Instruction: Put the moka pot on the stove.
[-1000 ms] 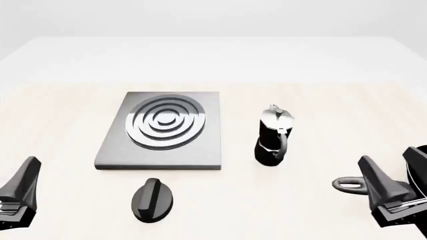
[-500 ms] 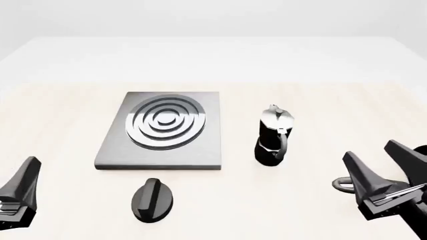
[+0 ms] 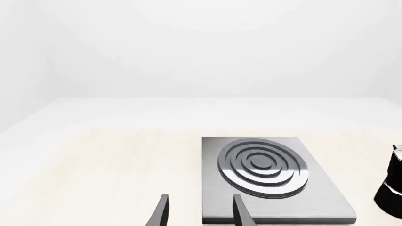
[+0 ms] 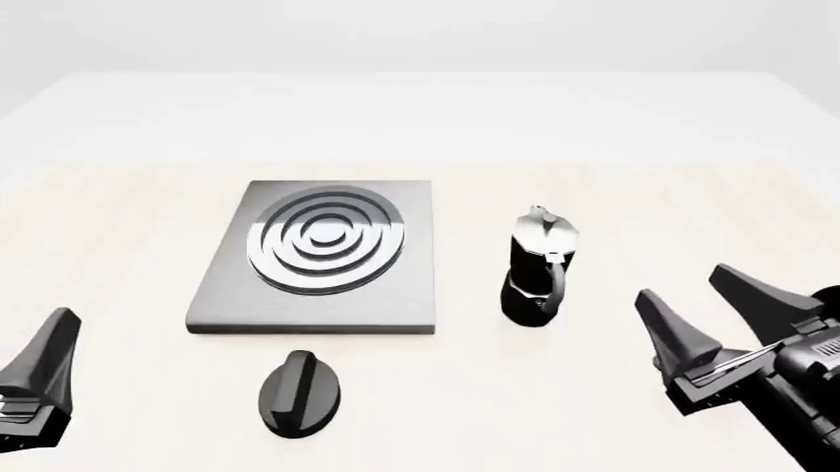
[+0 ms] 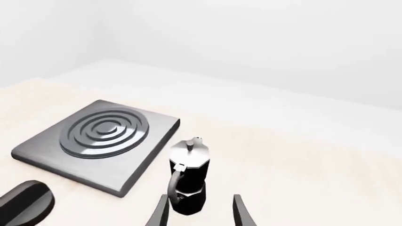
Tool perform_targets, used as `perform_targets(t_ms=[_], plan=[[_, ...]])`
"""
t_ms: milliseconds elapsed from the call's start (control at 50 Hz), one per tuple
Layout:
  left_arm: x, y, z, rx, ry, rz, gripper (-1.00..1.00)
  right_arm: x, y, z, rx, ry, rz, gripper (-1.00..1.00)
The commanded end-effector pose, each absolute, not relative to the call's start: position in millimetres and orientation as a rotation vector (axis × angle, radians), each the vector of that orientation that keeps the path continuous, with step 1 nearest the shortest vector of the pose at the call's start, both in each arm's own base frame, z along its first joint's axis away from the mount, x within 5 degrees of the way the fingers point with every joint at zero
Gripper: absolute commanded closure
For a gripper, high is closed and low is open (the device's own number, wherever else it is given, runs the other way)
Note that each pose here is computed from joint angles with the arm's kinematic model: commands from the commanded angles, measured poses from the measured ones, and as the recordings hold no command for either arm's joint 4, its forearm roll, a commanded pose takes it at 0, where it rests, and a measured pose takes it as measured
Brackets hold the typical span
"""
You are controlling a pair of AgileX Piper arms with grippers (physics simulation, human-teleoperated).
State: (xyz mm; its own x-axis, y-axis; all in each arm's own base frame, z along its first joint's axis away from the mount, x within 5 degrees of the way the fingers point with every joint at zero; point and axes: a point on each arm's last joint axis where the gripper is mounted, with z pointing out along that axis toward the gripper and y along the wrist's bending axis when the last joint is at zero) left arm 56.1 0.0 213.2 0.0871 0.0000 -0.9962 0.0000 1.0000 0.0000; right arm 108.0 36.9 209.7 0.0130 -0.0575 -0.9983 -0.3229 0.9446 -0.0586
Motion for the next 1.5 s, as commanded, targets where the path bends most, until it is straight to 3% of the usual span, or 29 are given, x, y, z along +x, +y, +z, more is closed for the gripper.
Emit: perform_targets(t_ms=[20,1500], plan=[[56,0,213,0.0,1.484,0.0,-1.0,119,44,204,-0.325,1.559,0.238,-1.0],[56,0,213,0.0,1.484,0.0,-1.0,183,82,158,-0.321,1.666,0.342,-1.0]])
